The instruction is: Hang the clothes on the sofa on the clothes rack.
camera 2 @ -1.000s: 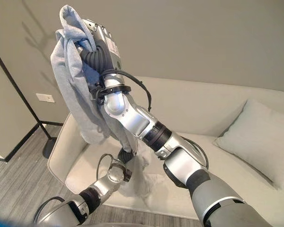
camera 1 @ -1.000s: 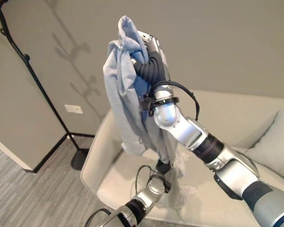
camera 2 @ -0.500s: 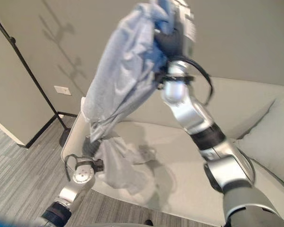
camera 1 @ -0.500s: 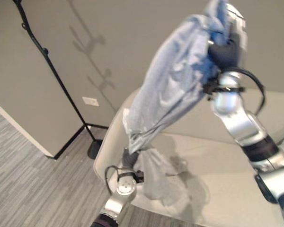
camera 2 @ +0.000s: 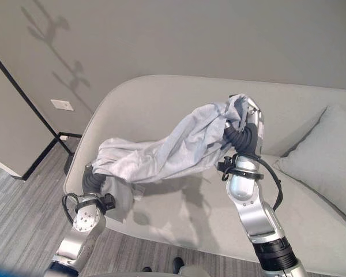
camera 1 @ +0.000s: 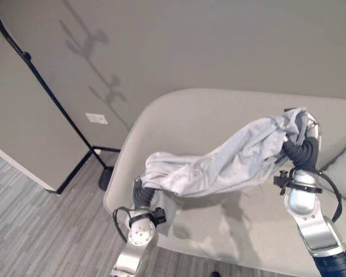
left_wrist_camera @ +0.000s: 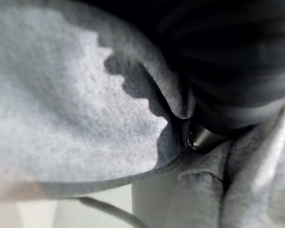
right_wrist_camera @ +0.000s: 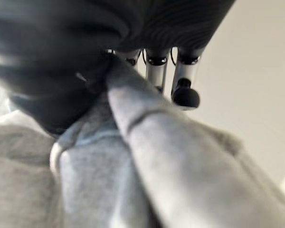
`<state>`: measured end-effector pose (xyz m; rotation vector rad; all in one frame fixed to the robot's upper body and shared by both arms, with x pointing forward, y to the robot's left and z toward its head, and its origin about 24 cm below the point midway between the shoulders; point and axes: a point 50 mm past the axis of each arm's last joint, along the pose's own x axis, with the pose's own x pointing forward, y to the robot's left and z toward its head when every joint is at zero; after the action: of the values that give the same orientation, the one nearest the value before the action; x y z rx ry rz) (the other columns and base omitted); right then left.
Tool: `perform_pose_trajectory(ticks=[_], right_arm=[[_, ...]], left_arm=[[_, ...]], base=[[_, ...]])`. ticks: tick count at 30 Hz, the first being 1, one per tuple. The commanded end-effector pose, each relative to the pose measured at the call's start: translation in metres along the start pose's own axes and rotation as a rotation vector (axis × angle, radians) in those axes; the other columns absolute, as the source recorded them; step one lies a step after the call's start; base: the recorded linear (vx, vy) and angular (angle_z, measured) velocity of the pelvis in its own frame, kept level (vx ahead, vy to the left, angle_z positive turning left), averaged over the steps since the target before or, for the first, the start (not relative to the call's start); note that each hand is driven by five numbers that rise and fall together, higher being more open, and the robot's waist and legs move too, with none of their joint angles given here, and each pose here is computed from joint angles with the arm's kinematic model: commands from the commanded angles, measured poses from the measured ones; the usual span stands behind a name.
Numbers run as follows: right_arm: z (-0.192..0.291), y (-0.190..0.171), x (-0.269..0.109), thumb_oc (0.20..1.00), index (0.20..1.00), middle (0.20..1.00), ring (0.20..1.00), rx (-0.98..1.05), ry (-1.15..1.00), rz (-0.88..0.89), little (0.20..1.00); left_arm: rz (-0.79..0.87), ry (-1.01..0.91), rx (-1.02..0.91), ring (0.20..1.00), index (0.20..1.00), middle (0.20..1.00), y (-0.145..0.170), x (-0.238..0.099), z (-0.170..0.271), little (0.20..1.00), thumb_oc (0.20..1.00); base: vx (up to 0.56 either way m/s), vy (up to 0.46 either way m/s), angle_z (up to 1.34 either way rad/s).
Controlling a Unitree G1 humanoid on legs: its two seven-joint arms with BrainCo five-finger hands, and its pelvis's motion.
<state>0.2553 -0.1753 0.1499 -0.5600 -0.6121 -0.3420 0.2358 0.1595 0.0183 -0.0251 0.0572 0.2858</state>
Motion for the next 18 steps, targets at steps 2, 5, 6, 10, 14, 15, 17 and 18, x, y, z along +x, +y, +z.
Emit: perform_pose_trajectory(ticks=[2, 5, 6, 10, 14, 15, 17, 18], right_arm=[[0.02, 0.006, 0.011, 0.2, 0.2, 0.2, 0.2, 0.075, -0.095, -0.062, 0.2], [0.018, 0.017, 0.011, 0.2, 0.2, 0.2, 0.2, 0.087, -0.083, -0.034, 0.2], [0.017, 0.02, 0.01, 0.2, 0.2, 0.2, 0.2, 0.087, -0.075, -0.018, 0.2], [0.014, 0.019, 0.01, 0.2, 0.2, 0.2, 0.2, 0.051, -0.083, 0.002, 0.2], [0.006, 0.012, 0.006, 0.2, 0.2, 0.2, 0.2, -0.019, -0.076, -0.01, 0.2], [0.006, 0.011, 0.005, 0.2, 0.2, 0.2, 0.2, -0.022, -0.076, -0.02, 0.2], [0.004, 0.011, 0.002, 0.2, 0.2, 0.2, 0.2, -0.029, -0.072, -0.019, 0.2], [0.005, 0.012, 0.002, 0.2, 0.2, 0.2, 0.2, -0.033, -0.072, -0.016, 0.2]], left_arm=[[-0.009, -0.171, 0.019, 0.2, 0.2, 0.2, -0.008, 0.019, 0.026, 0.2, 0.2], [-0.051, -0.195, 0.085, 0.2, 0.2, 0.2, -0.025, 0.027, 0.028, 0.2, 0.2], [-0.073, -0.199, 0.093, 0.2, 0.2, 0.2, -0.03, 0.029, 0.029, 0.2, 0.2], [-0.156, -0.223, 0.066, 0.2, 0.2, 0.2, -0.052, 0.03, 0.037, 0.2, 0.2], [-0.237, -0.211, 0.015, 0.2, 0.2, 0.2, -0.065, 0.024, 0.037, 0.2, 0.2], [-0.245, -0.213, 0.019, 0.2, 0.2, 0.2, -0.066, 0.024, 0.038, 0.2, 0.2], [-0.253, -0.231, 0.023, 0.2, 0.2, 0.2, -0.067, 0.022, 0.04, 0.2, 0.2], [-0.254, -0.237, 0.025, 0.2, 0.2, 0.2, -0.067, 0.022, 0.041, 0.2, 0.2]], base=[[-0.06, -0.146, 0.12], [-0.02, -0.092, 0.14], [-0.01, -0.063, 0.06], [-0.01, -0.033, -0.03], [0.1, 0.001, 0.03], [0.19, 0.044, 0.26], [0.21, 0.096, 0.33], [0.22, 0.153, 0.16]])
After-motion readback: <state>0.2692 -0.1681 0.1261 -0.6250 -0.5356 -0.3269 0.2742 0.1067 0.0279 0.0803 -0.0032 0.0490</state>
